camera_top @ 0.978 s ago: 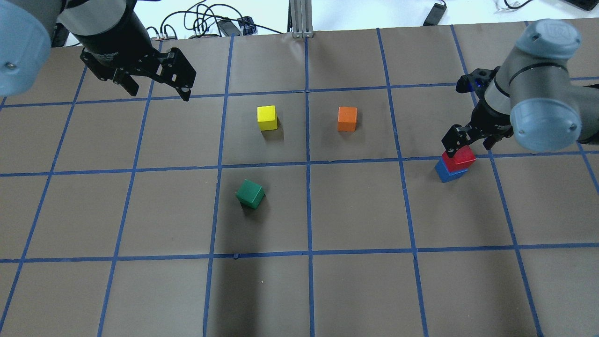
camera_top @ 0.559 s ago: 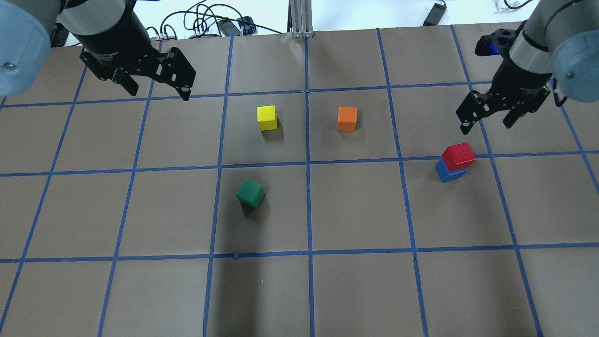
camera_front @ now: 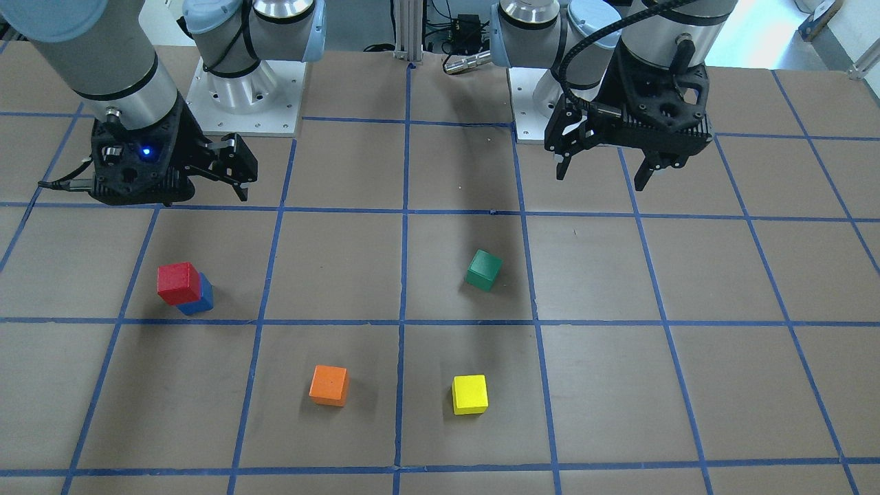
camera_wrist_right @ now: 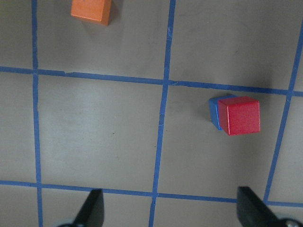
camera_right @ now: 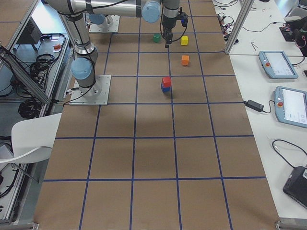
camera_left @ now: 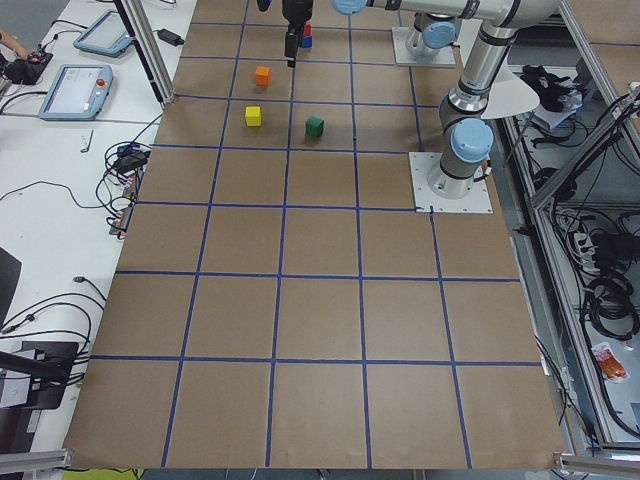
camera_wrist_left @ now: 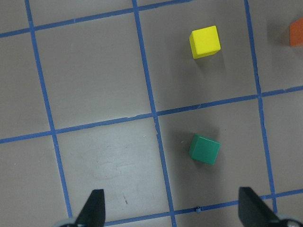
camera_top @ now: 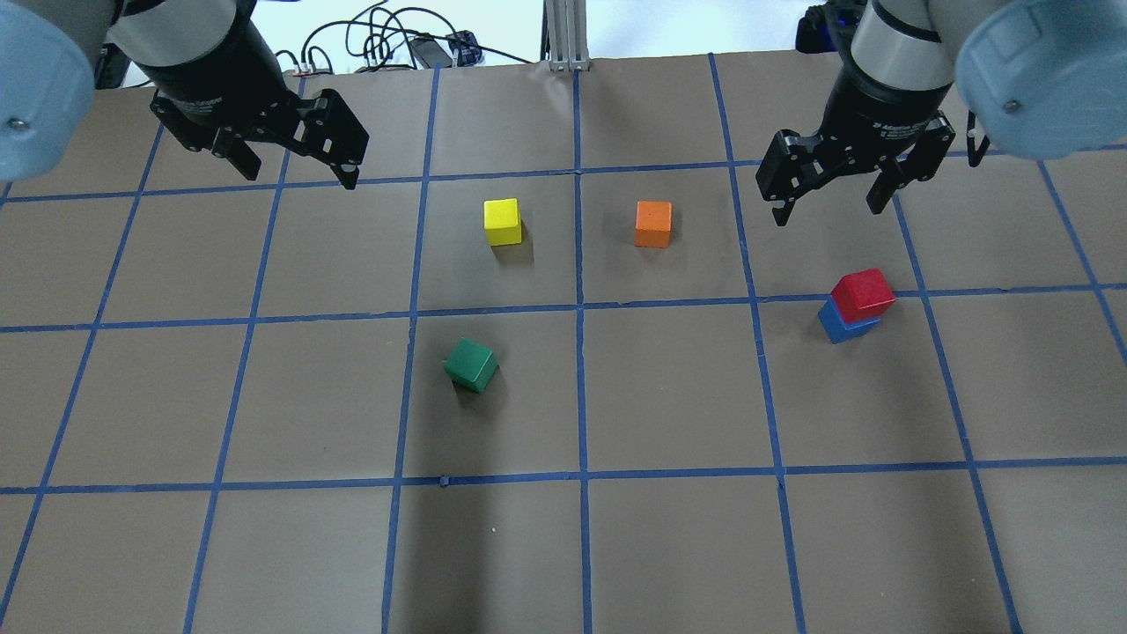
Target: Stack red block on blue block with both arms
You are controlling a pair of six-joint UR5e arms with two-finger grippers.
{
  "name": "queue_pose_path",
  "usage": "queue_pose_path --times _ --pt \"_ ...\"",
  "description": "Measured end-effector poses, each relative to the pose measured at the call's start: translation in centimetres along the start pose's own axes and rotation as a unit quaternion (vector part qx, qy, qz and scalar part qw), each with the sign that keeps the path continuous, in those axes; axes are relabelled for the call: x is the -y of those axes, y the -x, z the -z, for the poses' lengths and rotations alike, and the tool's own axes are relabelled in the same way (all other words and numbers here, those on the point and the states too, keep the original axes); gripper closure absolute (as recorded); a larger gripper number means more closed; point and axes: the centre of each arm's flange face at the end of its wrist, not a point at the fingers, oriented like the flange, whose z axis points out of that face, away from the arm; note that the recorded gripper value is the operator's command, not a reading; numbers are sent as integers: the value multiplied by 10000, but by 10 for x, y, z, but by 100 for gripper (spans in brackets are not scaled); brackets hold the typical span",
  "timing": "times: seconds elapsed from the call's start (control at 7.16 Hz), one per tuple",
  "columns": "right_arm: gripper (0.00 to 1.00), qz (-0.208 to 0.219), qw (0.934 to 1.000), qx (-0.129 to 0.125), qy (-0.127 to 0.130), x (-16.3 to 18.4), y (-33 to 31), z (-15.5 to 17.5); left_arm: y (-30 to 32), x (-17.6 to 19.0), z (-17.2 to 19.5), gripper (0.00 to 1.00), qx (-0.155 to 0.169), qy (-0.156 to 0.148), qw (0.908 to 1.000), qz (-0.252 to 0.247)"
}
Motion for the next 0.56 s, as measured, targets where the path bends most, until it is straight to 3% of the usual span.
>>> queue_pose_path --times 0.28,0.56 --pt "0 -431 9991 20 10 -3 6 0 0 0 0 0 -1 2 10000 0" --pt "0 -510 9987 -13 1 -3 6 0 0 0 0 0 2 -4 10000 0"
